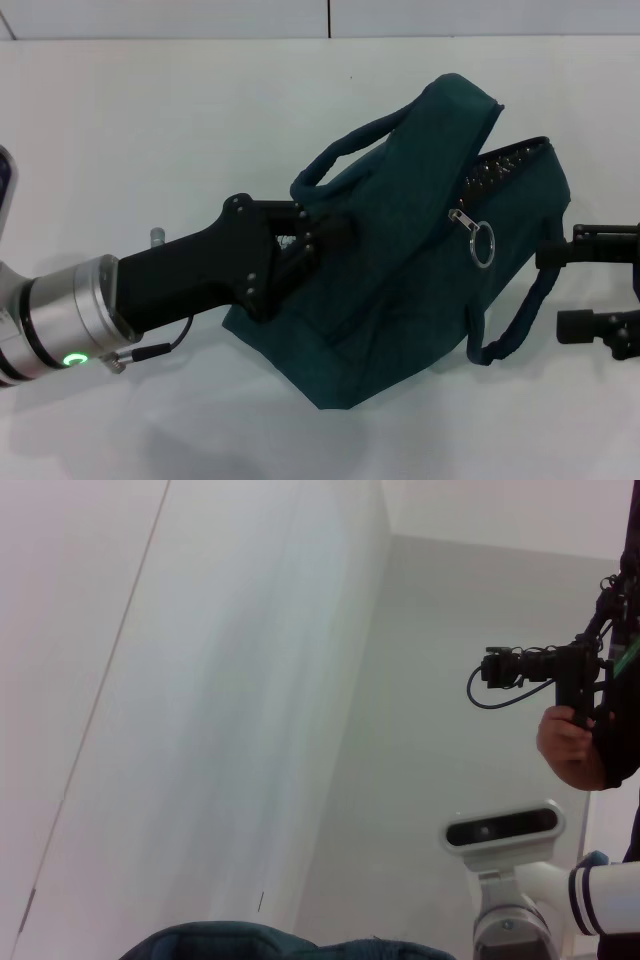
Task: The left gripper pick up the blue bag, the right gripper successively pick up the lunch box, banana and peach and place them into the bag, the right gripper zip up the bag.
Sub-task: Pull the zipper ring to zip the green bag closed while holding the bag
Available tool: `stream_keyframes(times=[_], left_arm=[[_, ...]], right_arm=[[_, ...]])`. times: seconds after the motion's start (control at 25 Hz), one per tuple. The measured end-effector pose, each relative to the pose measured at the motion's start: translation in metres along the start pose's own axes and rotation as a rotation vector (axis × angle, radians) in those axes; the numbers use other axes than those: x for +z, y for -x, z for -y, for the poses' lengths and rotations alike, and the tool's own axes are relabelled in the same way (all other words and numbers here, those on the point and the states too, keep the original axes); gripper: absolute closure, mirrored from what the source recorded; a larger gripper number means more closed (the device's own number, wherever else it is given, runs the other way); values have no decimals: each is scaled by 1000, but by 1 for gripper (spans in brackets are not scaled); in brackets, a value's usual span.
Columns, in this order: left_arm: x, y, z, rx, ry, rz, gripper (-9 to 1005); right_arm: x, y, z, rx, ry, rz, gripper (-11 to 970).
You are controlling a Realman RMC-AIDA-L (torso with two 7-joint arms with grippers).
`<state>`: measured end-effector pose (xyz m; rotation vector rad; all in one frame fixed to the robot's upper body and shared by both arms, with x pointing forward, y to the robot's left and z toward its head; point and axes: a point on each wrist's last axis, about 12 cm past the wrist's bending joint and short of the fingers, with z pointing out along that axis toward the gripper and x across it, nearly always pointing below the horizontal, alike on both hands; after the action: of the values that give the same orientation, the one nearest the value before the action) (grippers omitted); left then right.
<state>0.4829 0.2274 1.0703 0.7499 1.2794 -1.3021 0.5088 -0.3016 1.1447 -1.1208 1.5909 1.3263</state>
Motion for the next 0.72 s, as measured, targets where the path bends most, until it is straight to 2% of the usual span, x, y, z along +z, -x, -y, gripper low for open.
stream_keyframes(times=[0.32,0.52,0.72], left_arm=[[0,0,0,-2,-1,-1,942],[0,0,0,-3,-2,-1,942],[0,-1,1,-4,-3,0,942]], right_arm=[[9,-4,-1,-65,-5,39,154],[24,-5,3,-70,-17,65,155],[26,-5,7,-63,-42,76,156]])
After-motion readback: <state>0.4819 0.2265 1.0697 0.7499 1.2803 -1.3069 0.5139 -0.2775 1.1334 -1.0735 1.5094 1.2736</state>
